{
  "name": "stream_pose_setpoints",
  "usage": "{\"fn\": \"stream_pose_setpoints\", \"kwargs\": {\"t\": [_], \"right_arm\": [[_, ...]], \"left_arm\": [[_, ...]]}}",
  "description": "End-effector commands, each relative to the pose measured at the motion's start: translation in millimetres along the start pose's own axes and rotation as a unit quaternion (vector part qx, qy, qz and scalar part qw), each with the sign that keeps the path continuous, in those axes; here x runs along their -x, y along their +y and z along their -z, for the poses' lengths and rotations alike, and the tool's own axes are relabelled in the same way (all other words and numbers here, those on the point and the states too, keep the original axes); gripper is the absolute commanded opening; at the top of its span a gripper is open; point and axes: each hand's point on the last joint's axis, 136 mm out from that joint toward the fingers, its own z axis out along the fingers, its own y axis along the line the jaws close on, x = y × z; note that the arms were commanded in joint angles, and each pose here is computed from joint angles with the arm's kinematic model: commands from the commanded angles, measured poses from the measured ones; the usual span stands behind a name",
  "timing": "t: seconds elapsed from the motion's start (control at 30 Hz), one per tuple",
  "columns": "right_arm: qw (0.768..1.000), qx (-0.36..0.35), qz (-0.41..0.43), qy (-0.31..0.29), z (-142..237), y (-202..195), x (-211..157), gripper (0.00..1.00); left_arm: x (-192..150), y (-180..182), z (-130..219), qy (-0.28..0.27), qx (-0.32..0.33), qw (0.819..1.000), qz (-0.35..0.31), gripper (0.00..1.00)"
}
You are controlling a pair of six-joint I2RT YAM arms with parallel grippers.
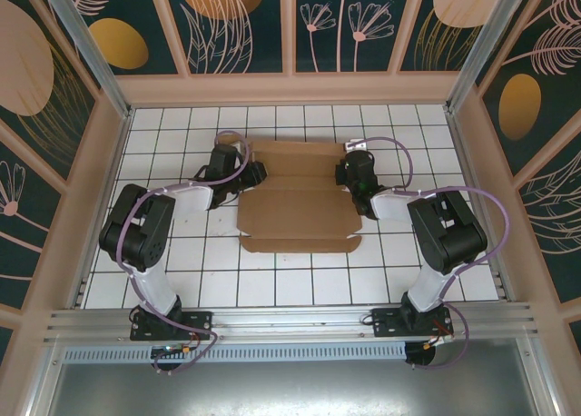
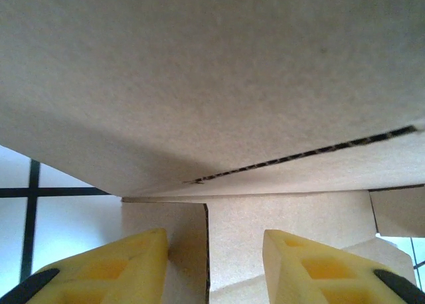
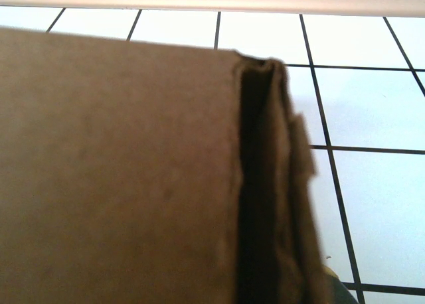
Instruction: Fold the paper box
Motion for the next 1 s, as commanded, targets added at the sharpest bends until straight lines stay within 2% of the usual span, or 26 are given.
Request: {"fn": "stream_pose_setpoints", "kwargs": {"t": [0.0, 0.17, 0.27, 0.47, 0.57, 0.7, 0.8, 0.97], "right_arm": [[1.000, 0.016, 0.004, 0.020, -4, 10, -8, 0.00], [1.000, 0.014, 0.007, 0.022, -6, 9, -8, 0.00], [1.000, 0.009, 0.007, 0.021, -7, 5, -4, 0.00], [1.000, -0.002, 0.020, 0.006, -7, -5, 13, 0.00], [1.000, -0.004, 0.031, -0.002, -6, -8, 21, 0.00], [0.999, 0.007, 0.041, -0.005, -6, -7, 24, 0.00], [0.999, 0.025, 0.036, 0.001, -7, -2, 21, 0.00], [0.999, 0.038, 0.030, 0.008, -8, 2, 17, 0.00]], "left_arm": [[-10, -6, -13, 0.022, -0.029, 0.999, 0.019, 0.44], [-21, -12, -26, 0.046, -0.051, 0.997, 0.038, 0.48], [-11, -20, -16, 0.030, -0.053, 0.998, 0.032, 0.50], [13, -18, 41, -0.051, -0.003, 0.999, -0.013, 0.51], [16, -19, 73, -0.092, -0.003, 0.994, -0.055, 0.54], [34, -18, 119, -0.140, 0.046, 0.984, -0.101, 0.58], [60, -12, 150, -0.176, 0.069, 0.978, -0.088, 0.58], [106, 36, 178, -0.241, 0.099, 0.965, -0.024, 0.54]]}}
